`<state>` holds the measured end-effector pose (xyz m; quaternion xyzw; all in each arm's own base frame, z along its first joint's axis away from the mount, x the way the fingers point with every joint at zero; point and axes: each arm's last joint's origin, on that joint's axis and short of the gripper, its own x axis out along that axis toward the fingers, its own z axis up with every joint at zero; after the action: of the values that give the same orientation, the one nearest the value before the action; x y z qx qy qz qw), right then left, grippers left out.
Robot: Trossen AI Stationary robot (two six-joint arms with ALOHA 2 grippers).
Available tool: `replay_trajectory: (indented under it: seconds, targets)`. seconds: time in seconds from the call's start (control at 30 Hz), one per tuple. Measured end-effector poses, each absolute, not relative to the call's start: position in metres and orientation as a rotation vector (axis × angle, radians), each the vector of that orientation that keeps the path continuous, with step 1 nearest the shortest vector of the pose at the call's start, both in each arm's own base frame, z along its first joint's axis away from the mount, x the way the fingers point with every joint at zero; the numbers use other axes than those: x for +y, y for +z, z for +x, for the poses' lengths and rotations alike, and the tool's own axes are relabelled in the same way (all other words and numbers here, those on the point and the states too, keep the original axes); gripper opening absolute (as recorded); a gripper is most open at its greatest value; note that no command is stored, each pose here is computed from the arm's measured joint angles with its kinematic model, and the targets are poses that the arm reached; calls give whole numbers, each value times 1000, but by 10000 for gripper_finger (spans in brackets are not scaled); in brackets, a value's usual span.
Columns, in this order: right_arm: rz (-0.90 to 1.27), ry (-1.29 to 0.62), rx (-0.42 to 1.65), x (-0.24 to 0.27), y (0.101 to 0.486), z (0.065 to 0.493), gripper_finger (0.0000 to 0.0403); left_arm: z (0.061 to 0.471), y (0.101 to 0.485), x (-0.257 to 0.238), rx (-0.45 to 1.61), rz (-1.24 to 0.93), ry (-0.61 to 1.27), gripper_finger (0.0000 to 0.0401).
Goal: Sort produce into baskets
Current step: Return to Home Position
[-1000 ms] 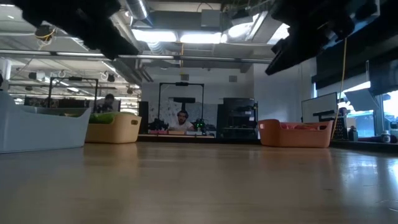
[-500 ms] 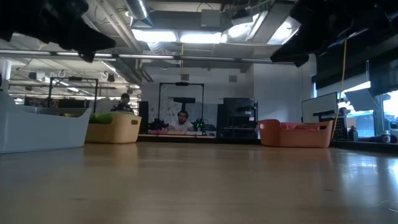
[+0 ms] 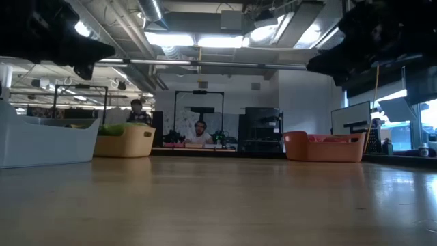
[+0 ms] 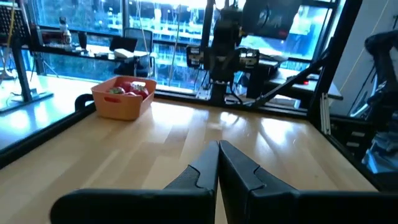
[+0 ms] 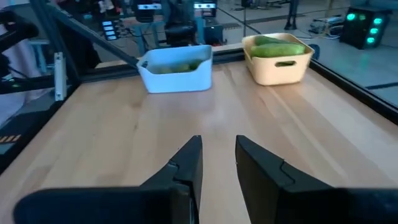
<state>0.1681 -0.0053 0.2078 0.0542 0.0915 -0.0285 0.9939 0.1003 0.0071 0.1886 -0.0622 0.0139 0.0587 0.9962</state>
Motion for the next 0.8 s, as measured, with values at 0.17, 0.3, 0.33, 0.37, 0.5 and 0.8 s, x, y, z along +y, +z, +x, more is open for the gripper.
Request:
replay_trajectory:
  seconds: [0.17,0.3,0.33,0.37,0.5,0.8]
  targets:
    - [124,-79,159,-5,201,157,87,96,185,7,-21,-124,116,7]
    - [126,-58,141,-5,197,145,87,94,182,7,-32,-121,116,7]
    - [126,-63,134,-5,195,142,87,93,181,7,-31,-121,116,7]
    - [125,-77,126,-5,194,139,87,94,180,7,-30,-121,116,7]
    - [127,-120,87,-6,187,127,87,94,178,7,-13,-122,117,7]
    - [131,-85,-25,-5,184,109,87,94,178,7,-17,-118,117,7]
